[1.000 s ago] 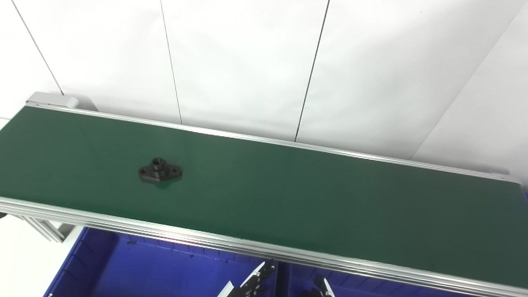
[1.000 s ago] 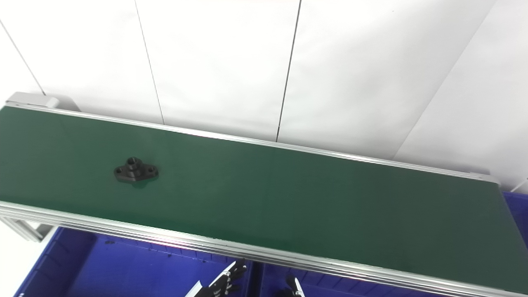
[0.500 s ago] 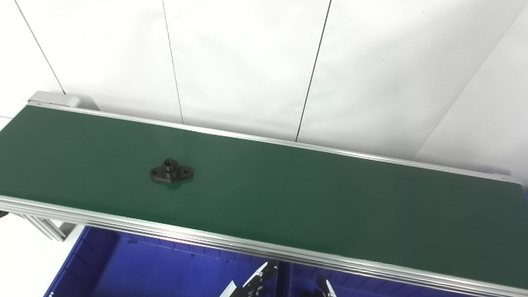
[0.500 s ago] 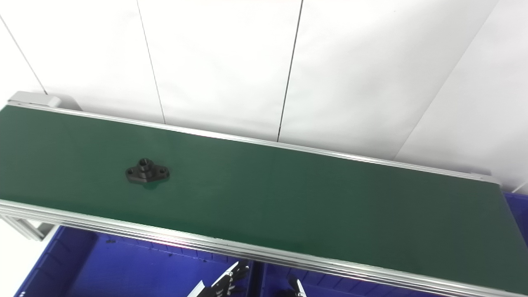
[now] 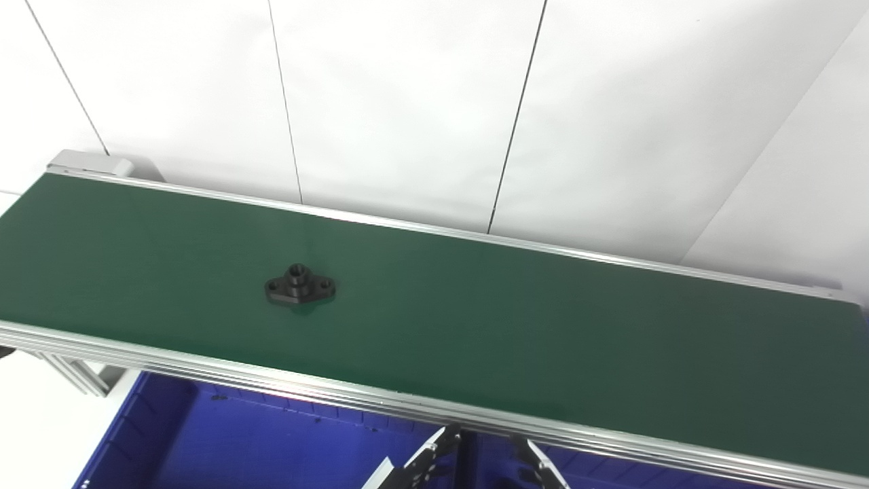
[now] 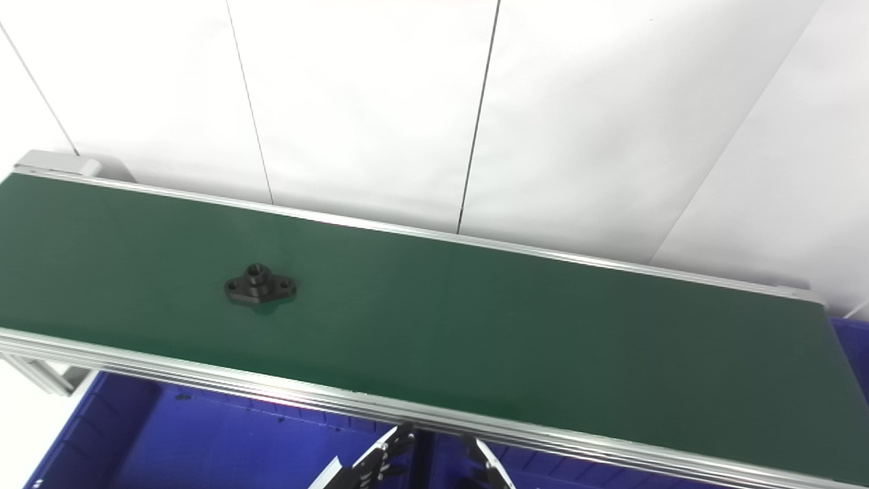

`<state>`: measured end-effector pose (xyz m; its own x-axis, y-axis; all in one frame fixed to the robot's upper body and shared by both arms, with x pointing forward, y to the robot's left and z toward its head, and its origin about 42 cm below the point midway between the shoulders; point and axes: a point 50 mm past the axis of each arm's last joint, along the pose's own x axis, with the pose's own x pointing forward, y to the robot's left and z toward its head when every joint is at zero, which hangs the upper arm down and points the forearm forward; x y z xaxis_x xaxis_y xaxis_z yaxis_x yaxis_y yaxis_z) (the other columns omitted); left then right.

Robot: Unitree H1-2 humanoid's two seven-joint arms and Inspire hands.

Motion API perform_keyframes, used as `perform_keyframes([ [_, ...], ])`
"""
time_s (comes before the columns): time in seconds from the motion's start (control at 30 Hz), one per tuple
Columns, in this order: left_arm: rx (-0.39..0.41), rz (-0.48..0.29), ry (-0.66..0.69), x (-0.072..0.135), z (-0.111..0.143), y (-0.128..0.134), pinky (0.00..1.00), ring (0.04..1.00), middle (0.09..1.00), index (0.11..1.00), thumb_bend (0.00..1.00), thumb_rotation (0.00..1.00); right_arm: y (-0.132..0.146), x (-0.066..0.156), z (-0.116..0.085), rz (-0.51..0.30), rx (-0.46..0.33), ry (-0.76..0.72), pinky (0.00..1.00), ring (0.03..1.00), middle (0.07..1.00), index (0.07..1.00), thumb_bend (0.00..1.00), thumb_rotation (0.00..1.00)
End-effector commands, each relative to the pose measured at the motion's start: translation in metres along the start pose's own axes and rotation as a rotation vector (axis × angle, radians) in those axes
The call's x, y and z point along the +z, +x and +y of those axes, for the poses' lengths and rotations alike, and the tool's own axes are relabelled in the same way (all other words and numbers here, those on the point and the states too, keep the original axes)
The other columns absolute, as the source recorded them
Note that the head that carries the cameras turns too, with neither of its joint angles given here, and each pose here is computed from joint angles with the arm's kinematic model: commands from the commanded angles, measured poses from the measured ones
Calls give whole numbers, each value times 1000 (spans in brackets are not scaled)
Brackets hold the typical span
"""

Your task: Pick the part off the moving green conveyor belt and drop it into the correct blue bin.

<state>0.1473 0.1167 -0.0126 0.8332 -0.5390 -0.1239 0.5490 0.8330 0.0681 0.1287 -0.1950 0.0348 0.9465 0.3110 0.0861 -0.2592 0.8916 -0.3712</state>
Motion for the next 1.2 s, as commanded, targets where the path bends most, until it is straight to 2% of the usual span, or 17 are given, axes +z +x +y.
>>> perform_keyframes([
  [0.0, 2, -65, 18, 9, 1, 7, 897, 978, 982, 983, 954, 884, 9, 20, -11, -140, -56, -7, 778, 868, 892, 856, 834, 833],
  [0.2, 1, -70, 11, 10, 1, 8, 907, 984, 984, 986, 948, 879, 23, 44, -31, -258, -109, -24, 784, 881, 896, 842, 820, 780],
  [0.33, 1, -65, 3, 8, 3, 9, 915, 986, 980, 984, 955, 875, 35, 53, -43, -318, -190, -79, 754, 868, 889, 840, 803, 743],
  [0.47, -4, -66, 11, 9, 4, 10, 910, 986, 985, 990, 953, 880, 56, 61, -46, -356, -314, -93, 705, 812, 844, 832, 780, 711],
  [0.63, -3, -63, 20, 8, 3, 12, 899, 987, 997, 999, 945, 885, 81, 71, -55, -373, -379, -123, 674, 772, 826, 844, 787, 741],
  [0.73, -4, -63, 20, 8, 2, 13, 900, 990, 998, 1000, 951, 889, 96, 77, -65, -383, -370, -155, 683, 777, 834, 851, 807, 755],
  [0.93, -10, -57, 2, 6, 1, 15, 900, 987, 989, 1000, 948, 874, 132, 91, -90, -365, -297, -303, 775, 867, 905, 898, 791, 820],
  [1.17, -12, -50, 3, 4, 1, 17, 911, 989, 984, 998, 947, 872, 180, 111, -102, -320, -221, -425, 777, 874, 906, 886, 800, 798],
])
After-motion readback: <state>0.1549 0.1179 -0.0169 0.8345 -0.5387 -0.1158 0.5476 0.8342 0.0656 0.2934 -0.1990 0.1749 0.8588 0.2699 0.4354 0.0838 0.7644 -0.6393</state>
